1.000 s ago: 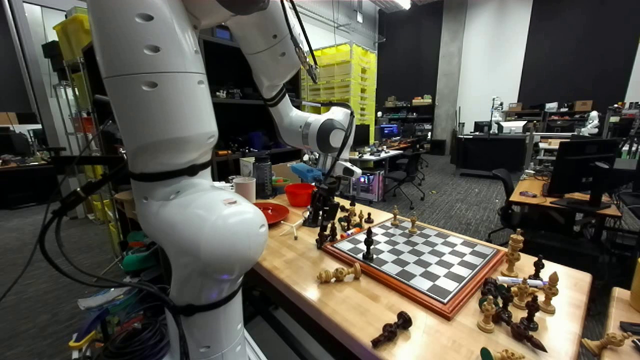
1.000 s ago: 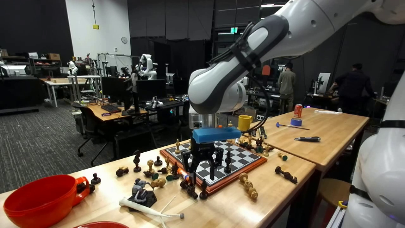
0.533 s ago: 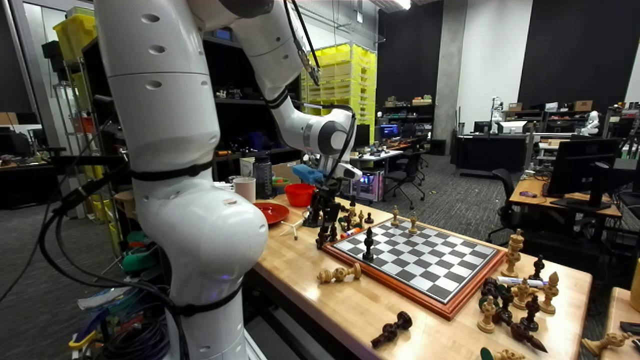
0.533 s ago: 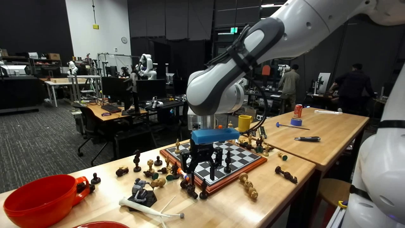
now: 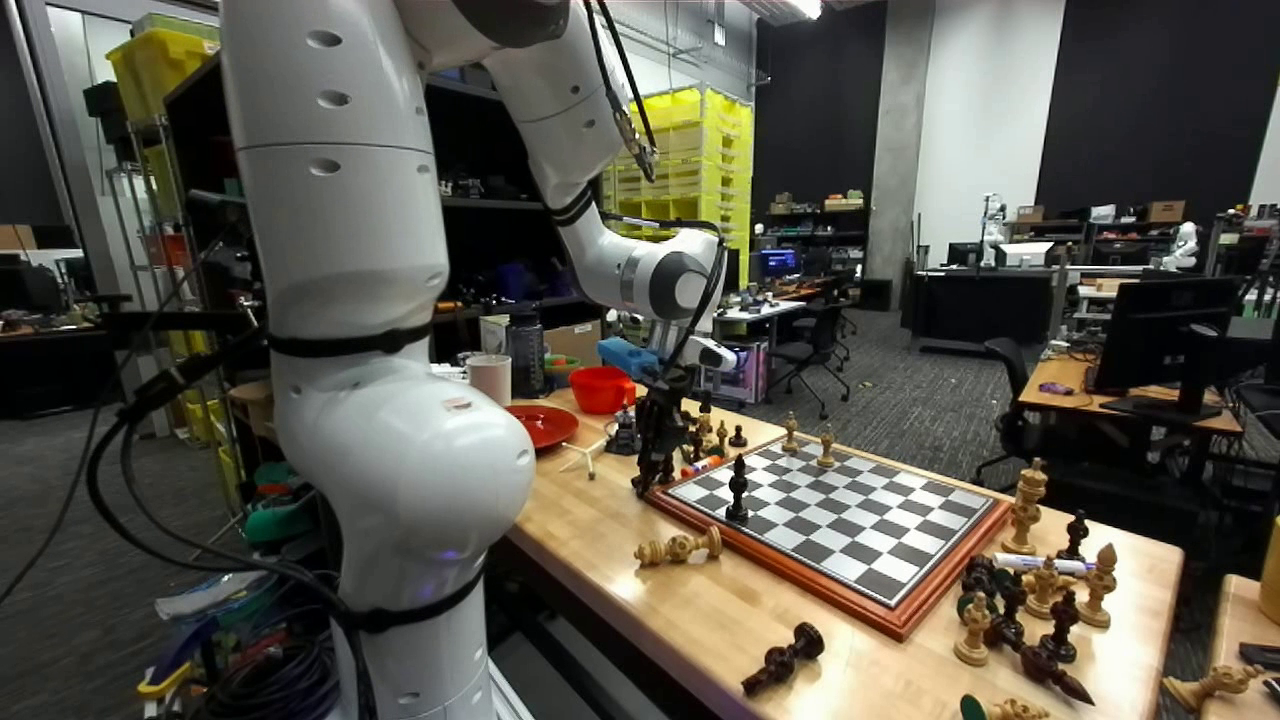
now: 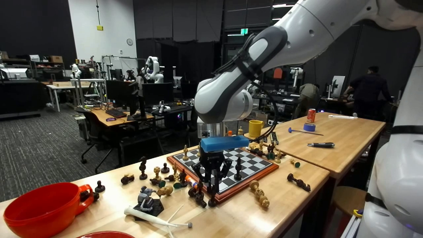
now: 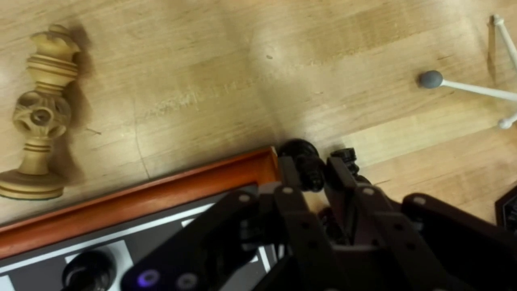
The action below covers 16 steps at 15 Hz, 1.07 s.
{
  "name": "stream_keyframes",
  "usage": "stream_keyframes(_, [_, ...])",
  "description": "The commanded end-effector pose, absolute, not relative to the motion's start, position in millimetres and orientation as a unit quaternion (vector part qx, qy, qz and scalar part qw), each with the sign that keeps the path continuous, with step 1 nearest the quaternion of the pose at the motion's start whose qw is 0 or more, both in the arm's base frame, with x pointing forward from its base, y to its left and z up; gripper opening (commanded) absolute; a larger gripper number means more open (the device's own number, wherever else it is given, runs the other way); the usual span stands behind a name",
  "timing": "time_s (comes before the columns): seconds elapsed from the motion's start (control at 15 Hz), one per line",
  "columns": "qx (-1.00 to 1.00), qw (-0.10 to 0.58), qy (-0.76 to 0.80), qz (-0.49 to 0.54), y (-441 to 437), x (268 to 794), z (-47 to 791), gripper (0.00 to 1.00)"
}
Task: Put a chess piece on the chess board
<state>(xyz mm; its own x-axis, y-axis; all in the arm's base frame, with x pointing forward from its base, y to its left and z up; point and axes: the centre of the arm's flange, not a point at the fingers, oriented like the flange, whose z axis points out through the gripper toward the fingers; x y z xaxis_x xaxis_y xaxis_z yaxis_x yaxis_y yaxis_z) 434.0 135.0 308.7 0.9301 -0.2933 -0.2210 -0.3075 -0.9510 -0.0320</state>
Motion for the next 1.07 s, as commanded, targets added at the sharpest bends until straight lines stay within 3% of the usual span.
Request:
stream_keyframes(0.0, [-0.982, 0.029, 0.155, 0.105, 130, 437, 316, 0.06])
stream_keyframes(0.47, [-0.984, 0.039, 0.146, 0.095, 136, 433, 360, 0.06])
stream_keyframes(1.0, [-0.984, 0.023, 0.163, 0.074, 114, 464, 369, 0.06])
